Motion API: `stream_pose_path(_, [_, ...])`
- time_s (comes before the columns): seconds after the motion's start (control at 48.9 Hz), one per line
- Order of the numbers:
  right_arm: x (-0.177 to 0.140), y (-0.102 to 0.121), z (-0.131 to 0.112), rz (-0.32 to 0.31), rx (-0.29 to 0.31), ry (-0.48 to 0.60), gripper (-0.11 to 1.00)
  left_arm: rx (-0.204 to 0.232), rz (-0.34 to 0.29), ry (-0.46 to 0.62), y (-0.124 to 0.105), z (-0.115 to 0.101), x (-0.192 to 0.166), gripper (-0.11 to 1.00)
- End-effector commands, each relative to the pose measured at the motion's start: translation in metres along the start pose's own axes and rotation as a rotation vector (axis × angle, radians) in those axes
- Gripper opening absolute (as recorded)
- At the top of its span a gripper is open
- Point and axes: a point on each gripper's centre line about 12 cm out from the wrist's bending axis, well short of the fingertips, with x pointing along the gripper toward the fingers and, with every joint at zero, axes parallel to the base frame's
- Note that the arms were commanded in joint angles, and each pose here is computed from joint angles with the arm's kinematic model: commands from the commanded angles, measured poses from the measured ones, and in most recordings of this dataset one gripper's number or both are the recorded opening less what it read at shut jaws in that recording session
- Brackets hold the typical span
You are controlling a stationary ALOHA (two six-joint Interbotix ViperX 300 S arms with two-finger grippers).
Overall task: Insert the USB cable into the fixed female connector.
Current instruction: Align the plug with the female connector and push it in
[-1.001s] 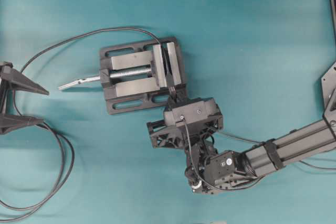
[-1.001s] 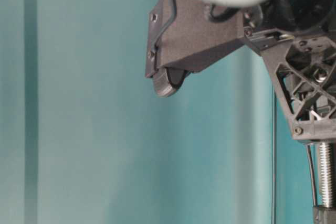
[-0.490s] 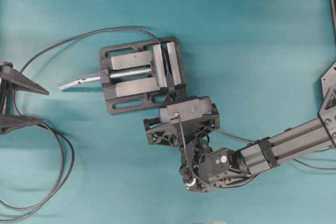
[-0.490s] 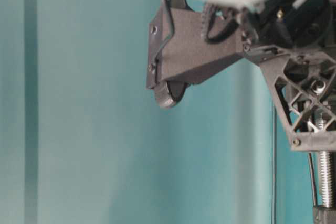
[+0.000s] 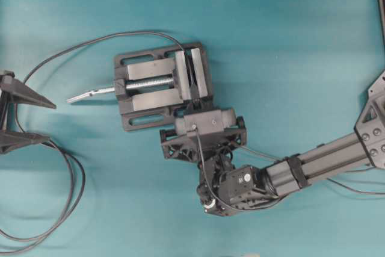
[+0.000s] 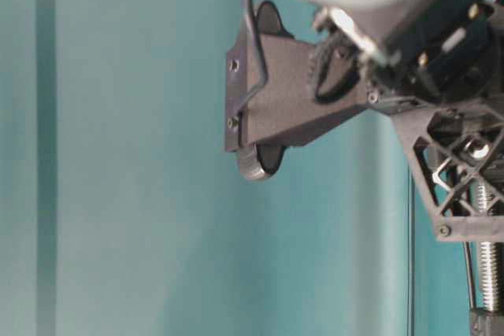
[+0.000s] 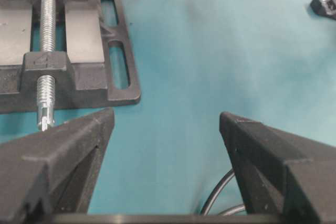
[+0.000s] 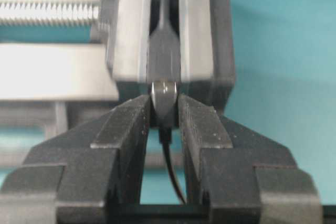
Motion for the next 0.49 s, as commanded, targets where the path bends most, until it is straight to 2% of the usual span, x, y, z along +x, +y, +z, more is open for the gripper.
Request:
stream_pose_path(0.0, [0.035, 0.001, 0.031, -0.072, 0.052, -0.029, 0.21, -0.008, -0.002, -0.015, -0.001, 0.006, 0.001, 0.95])
stream_pose_path(0.47, [0.045, 0.000, 0.037, -0.083, 0.051, -0.042, 0.21, -0.006, -0.002, -0.014, -0.001, 0.005, 0.001, 0.95])
